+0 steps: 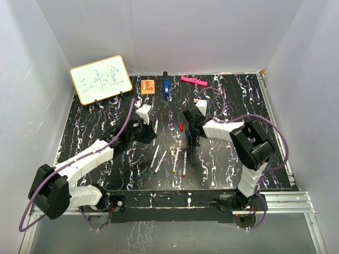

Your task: Insert the pens into the pen caps

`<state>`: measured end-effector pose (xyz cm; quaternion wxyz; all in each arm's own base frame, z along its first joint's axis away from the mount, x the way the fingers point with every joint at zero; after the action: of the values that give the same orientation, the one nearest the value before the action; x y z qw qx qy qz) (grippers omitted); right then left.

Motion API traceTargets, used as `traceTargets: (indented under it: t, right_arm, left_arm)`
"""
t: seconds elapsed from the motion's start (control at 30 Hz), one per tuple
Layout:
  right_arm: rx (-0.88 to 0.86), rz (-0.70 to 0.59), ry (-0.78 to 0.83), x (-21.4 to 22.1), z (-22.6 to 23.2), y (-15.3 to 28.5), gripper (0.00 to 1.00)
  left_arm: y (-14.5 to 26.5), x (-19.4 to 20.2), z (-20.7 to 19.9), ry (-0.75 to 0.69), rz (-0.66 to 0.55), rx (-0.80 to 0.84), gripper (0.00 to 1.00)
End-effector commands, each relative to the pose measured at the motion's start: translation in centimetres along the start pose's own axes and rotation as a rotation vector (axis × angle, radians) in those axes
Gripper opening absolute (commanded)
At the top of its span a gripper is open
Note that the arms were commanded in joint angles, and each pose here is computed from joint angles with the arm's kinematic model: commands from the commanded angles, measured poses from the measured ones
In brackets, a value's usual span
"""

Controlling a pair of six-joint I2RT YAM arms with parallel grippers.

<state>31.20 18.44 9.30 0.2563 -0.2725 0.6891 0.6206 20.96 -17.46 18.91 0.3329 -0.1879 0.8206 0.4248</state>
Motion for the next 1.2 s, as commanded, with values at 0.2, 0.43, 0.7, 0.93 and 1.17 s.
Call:
traceTargets:
  t: [0.2,0.43,0.7,0.93,1.17]
  right_arm:
    - [0.011,0.139,0.011,2.9,-2.0,-0.7,0.09]
    - [-0.012,0.158,0.014,3.2,-2.1,-0.2,0.01]
    - [-0.070,0.040,0.012,0.2,-1.7,1.1,0.00]
    - [-0.119,-0.156,-0.001,-4.8,-1.9,4.2,0.00]
    - [-0.206,-0.401,-0.029,-8.5,-2.2,7.4,0.00]
  left_arm:
    - [-0.1,-0.7,-0.4,-0.007,0.007,0.014,0.00]
    - [-0.2,-0.9,-0.4,-0.013,0.018,0.005,0.00]
    - [-0.4,-0.8,-0.2,-0.002,0.019,-0.024,0.00]
    - [-0.6,-0.7,-0.1,0.013,-0.007,-0.024,0.00]
    - [-0.4,-0.2,-0.8,-0.017,-0.038,0.123,0.00]
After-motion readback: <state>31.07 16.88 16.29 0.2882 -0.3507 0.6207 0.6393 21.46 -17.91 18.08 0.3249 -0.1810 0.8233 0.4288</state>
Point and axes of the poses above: each gripper's point midway between its finger pads, its own y axis back along the fingers, its own z axis along the line the jaws close on, x = y × z, the point moved 10 cm from there along y, back along the fingers, and after that the axes turned 9 degrees about y, right-handed, at the moved point
